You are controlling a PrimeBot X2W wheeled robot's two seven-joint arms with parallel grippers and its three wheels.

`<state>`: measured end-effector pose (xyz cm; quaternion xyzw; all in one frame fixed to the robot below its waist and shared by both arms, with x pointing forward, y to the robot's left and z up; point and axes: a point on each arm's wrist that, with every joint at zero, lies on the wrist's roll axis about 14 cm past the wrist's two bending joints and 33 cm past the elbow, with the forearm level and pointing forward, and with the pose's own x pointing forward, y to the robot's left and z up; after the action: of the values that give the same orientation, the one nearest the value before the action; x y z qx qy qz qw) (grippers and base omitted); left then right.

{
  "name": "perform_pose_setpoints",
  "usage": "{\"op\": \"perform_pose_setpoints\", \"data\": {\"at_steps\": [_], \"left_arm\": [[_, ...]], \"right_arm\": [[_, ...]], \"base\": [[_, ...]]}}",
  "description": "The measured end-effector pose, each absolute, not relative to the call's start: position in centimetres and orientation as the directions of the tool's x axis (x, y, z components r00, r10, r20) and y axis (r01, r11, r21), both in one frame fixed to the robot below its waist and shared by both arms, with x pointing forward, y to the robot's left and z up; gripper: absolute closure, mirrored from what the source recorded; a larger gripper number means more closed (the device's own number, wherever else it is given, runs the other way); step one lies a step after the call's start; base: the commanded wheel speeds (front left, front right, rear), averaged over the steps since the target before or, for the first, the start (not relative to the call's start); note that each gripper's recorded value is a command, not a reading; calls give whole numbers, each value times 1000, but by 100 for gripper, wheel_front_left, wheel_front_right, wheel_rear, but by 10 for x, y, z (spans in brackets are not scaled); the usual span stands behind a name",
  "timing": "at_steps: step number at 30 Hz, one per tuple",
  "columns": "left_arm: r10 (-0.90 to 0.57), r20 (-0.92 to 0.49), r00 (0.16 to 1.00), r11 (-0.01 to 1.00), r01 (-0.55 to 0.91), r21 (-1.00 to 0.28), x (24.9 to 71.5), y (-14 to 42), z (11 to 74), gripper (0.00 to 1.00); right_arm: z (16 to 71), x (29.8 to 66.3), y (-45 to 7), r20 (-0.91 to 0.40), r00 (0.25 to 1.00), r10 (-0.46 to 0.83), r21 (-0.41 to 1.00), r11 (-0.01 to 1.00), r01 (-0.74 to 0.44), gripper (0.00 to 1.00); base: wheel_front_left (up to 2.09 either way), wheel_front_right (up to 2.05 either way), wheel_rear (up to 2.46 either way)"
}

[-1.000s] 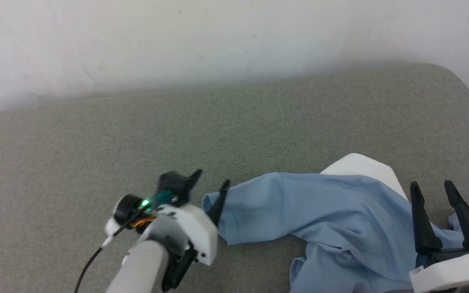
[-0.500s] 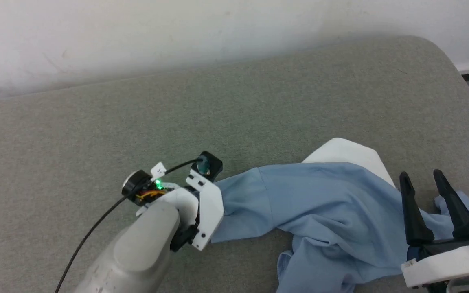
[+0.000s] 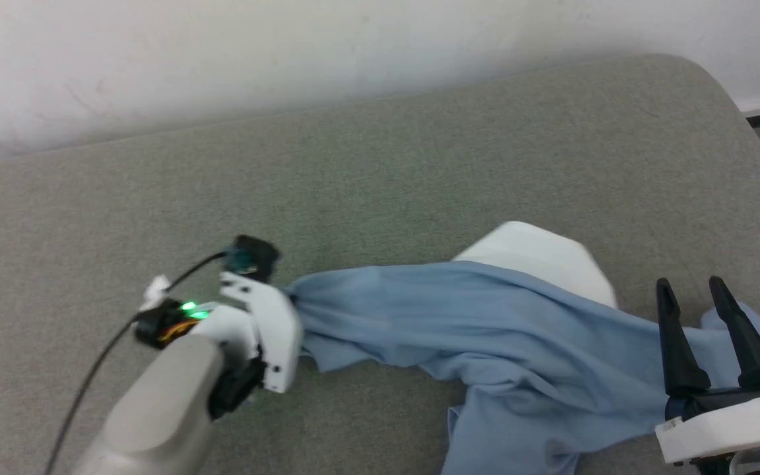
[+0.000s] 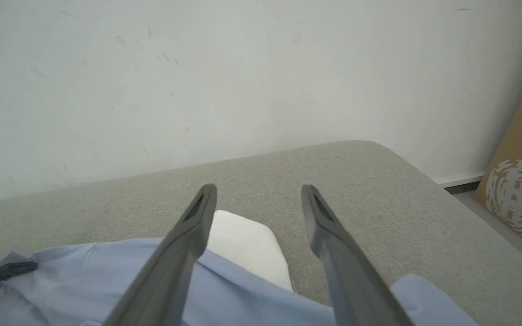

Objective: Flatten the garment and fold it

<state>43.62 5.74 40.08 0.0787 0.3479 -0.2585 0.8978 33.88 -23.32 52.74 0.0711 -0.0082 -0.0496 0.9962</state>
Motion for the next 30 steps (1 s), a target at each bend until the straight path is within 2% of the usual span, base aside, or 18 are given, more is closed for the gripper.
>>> {"op": "perform_pose_setpoints", "data": {"at_steps": [4, 7, 13, 18, 19, 20, 21, 22, 23, 26, 30], "left_arm": [[-285, -604, 745, 942, 334, -32, 438, 115, 414, 100], [-184, -590, 786, 979, 201, -37, 424, 154, 418, 100], [-21, -647, 762, 996, -43, -83, 364, 205, 401, 100], [-6, -682, 731, 986, -109, -126, 332, 211, 392, 100], [-15, -676, 737, 985, -106, -137, 333, 210, 395, 78], [-20, -670, 742, 985, -101, -141, 334, 209, 397, 78], [-34, -666, 745, 985, -89, -149, 335, 207, 399, 53], [-50, -669, 742, 985, -76, -157, 336, 205, 401, 18], [-67, -672, 738, 986, -54, -157, 337, 203, 402, 0], [-109, -696, 710, 990, 16, -138, 340, 199, 405, 0], [-139, -766, 627, 990, 112, -87, 335, 198, 398, 0]], "right_arm": [[527, 341, -228, 12, 997, -81, 155, 985, 78, 0], [527, 344, -222, 11, 998, -60, 162, 985, 57, 0], [529, 351, -208, 20, 1000, -16, 169, 986, 12, 0], [532, 356, -201, 26, 1000, 10, 170, 985, -15, 0], [532, 357, -199, 28, 999, 15, 170, 985, -20, 0], [533, 357, -198, 31, 999, 19, 170, 985, -24, 0], [534, 358, -197, 32, 999, 23, 170, 985, -28, 0], [534, 358, -196, 34, 999, 26, 171, 985, -32, 0], [534, 358, -195, 31, 999, 30, 171, 985, -35, 0], [537, 358, -194, 37, 999, 35, 170, 985, -41, 0], [537, 356, -194, 37, 999, 33, 172, 984, -39, 0]], "base": [[0, 0, 0], [0, 0, 0], [0, 0, 0], [0, 0, 0], [0, 0, 0], [0, 0, 0], [0, 0, 0], [0, 0, 0], [0, 0, 0], [0, 0, 0], [0, 0, 0]]}}
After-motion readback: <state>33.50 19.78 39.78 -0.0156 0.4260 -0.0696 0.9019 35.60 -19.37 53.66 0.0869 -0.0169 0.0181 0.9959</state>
